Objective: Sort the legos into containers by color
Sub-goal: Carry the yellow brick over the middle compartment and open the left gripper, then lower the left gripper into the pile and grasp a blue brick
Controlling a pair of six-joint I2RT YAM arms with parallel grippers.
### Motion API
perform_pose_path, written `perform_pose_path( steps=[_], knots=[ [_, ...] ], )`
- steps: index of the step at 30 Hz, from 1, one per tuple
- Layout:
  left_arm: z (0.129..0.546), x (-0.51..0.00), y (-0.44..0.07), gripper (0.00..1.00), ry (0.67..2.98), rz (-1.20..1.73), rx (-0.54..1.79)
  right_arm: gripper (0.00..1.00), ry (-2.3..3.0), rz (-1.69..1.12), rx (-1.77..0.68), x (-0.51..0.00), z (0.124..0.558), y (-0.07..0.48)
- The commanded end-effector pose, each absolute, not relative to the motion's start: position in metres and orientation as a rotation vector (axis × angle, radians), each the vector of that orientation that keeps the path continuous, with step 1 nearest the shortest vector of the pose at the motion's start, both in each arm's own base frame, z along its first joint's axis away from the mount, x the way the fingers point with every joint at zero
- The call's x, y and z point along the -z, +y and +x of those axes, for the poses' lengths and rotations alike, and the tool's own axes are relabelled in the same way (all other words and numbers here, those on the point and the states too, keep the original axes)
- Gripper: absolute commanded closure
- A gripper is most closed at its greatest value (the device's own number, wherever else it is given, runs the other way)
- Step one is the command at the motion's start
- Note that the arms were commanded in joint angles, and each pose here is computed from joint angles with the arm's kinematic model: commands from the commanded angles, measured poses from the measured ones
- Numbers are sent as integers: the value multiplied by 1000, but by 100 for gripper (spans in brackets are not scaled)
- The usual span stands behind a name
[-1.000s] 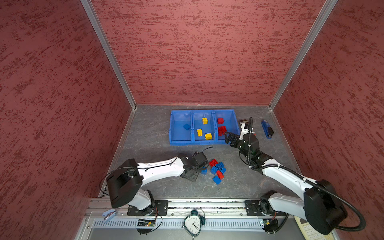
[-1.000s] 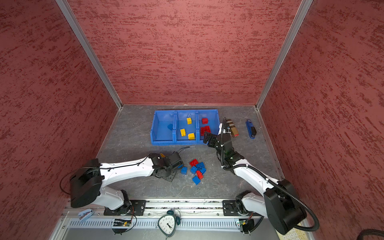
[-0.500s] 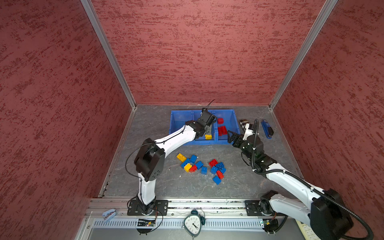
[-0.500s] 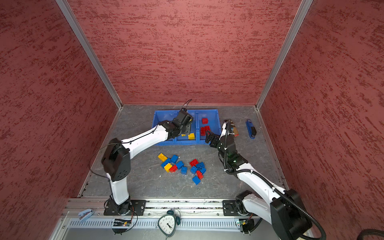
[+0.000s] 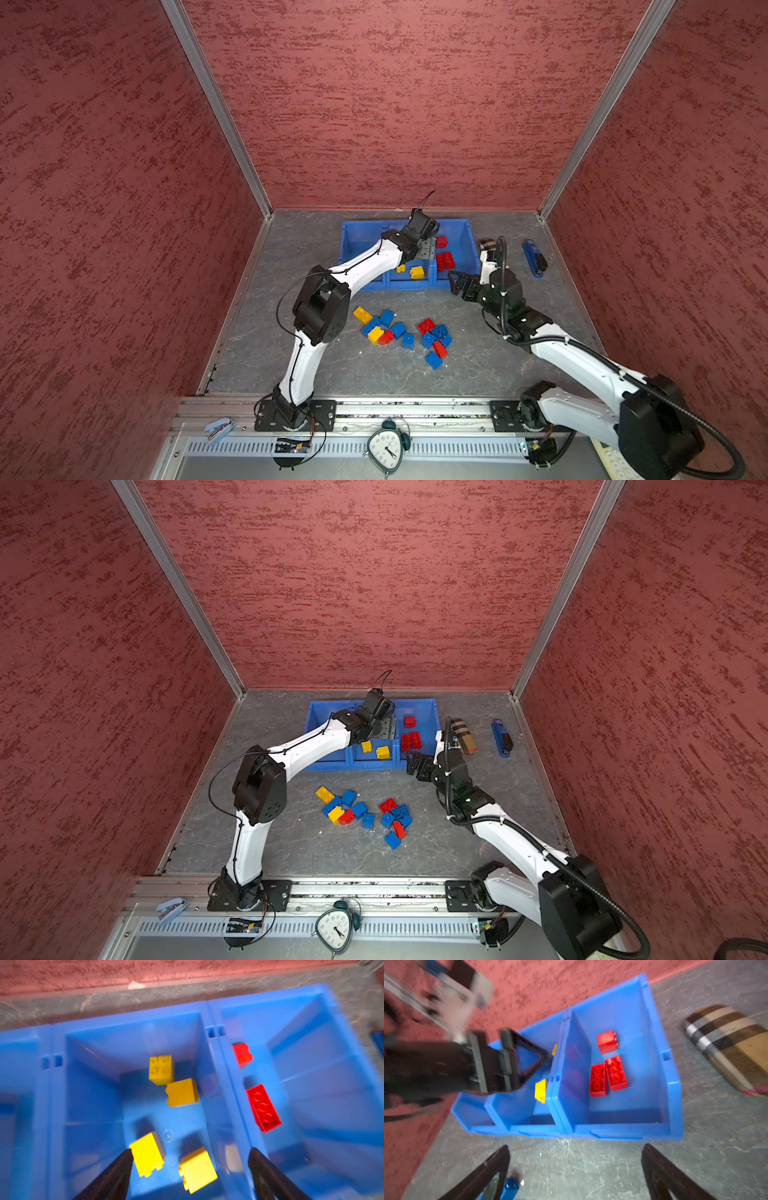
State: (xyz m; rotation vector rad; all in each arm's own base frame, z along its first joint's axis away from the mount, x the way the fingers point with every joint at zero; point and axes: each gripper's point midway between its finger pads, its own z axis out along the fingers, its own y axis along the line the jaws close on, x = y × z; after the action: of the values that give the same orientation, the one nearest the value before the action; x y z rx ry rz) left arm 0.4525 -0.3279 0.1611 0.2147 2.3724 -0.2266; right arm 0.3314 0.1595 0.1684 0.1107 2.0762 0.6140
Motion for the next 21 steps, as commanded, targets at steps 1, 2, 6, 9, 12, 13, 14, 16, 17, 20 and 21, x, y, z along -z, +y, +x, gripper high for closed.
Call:
perform_pose_path(
  steps=[1, 2, 6, 9, 12, 13, 14, 16, 17, 20, 21],
  knots=[
    [418, -223, -338, 5, 2263, 268, 368, 1, 2161, -11, -632, -161, 326, 174],
    [403, -229, -334, 3, 2249, 284, 372, 1, 2168, -2, -617, -158, 328, 172],
    [343, -220, -315, 3, 2288, 365, 361, 1, 2147, 165, -503, -155, 341, 150],
    [281, -187, -307, 10, 2389, 534, 375, 1, 2124, 260, -431, -156, 348, 136],
    [223, -146, -294, 19, 2567, 643, 377, 1, 2099, 291, -406, -160, 350, 130],
    [209, -132, -288, 24, 2643, 631, 360, 1, 2094, 298, -400, -161, 351, 129],
    [198, -120, -284, 27, 2708, 613, 345, 1, 2088, 302, -399, -161, 351, 128],
    [190, -101, -278, 28, 2788, 546, 290, 1, 2081, 306, -405, -162, 352, 129],
    [190, -92, -278, 27, 2818, 515, 273, 1, 2081, 307, -409, -161, 352, 129],
    [198, -75, -283, 30, 2857, 485, 198, 1, 2086, 311, -415, -159, 353, 130],
    [200, -70, -285, 33, 2867, 486, 172, 1, 2089, 310, -414, -158, 352, 130]
  ],
)
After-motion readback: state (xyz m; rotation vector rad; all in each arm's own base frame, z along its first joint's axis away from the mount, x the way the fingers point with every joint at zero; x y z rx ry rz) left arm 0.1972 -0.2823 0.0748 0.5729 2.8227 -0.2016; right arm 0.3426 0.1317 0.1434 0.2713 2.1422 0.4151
